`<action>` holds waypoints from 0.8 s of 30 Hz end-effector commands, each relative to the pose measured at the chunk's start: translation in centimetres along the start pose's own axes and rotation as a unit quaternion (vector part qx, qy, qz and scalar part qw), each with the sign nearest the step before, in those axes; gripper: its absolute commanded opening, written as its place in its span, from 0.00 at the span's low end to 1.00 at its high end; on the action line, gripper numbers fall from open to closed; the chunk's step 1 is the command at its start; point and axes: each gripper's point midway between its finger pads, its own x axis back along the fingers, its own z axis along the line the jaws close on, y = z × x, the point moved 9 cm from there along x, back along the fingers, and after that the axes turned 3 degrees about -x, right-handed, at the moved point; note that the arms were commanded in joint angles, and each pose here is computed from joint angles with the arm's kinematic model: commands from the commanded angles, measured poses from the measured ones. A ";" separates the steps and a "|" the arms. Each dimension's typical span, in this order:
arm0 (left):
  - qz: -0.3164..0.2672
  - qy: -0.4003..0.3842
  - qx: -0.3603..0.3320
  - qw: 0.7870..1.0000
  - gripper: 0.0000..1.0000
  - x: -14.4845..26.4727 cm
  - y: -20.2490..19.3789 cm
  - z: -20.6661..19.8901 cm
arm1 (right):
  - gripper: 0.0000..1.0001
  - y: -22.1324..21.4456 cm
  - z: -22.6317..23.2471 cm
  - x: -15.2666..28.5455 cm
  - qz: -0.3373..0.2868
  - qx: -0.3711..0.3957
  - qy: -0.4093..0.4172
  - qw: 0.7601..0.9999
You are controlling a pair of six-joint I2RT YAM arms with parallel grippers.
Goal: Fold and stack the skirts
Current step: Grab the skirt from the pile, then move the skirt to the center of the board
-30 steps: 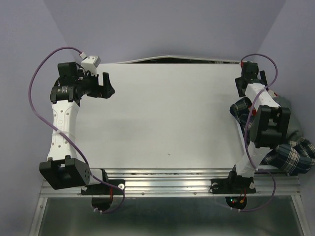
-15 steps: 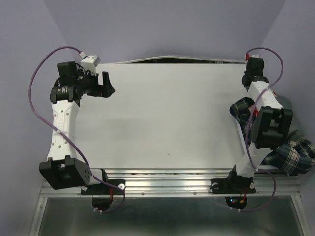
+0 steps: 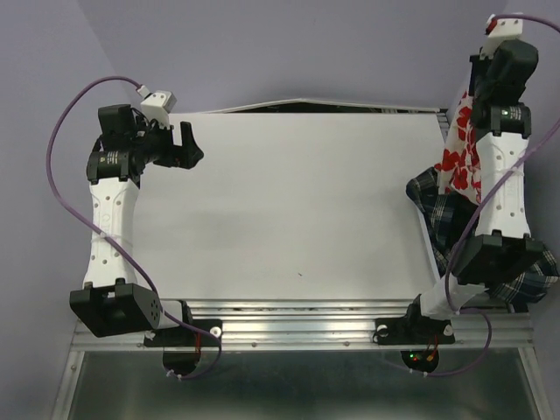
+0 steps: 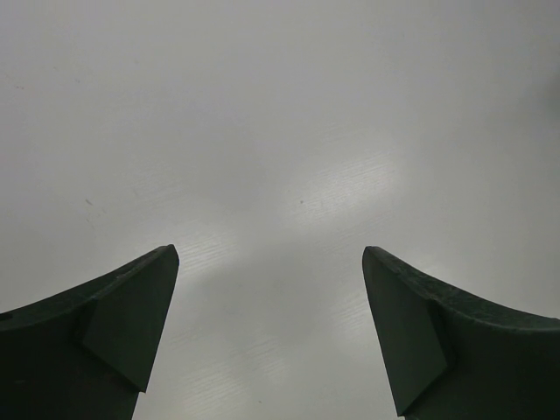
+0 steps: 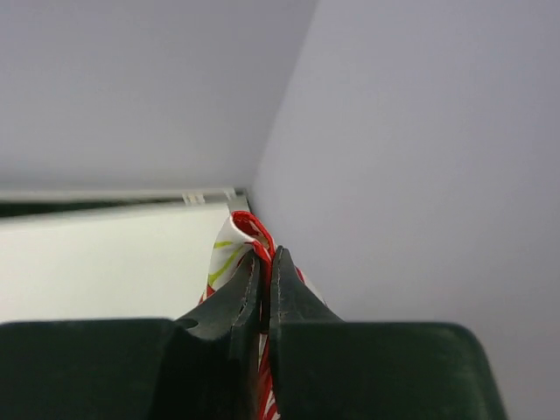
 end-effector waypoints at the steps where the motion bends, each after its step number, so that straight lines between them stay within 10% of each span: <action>1: -0.059 -0.010 -0.028 0.998 0.99 1.5 2.6 -0.9 | 0.01 10.5 -1.8 6.1 -0.178 -0.079 0.067 0.979; 12: -0.104 -0.039 -0.039 0.993 0.99 2.4 3.6 -1.2 | 0.01 17.3 4.7 13.9 -0.336 -0.170 0.391 0.840; 24: -0.098 -0.047 -0.024 0.994 0.99 1.9 1.0 -0.4 | 0.01 5.8 27.3 14.4 -0.101 -0.150 0.575 0.797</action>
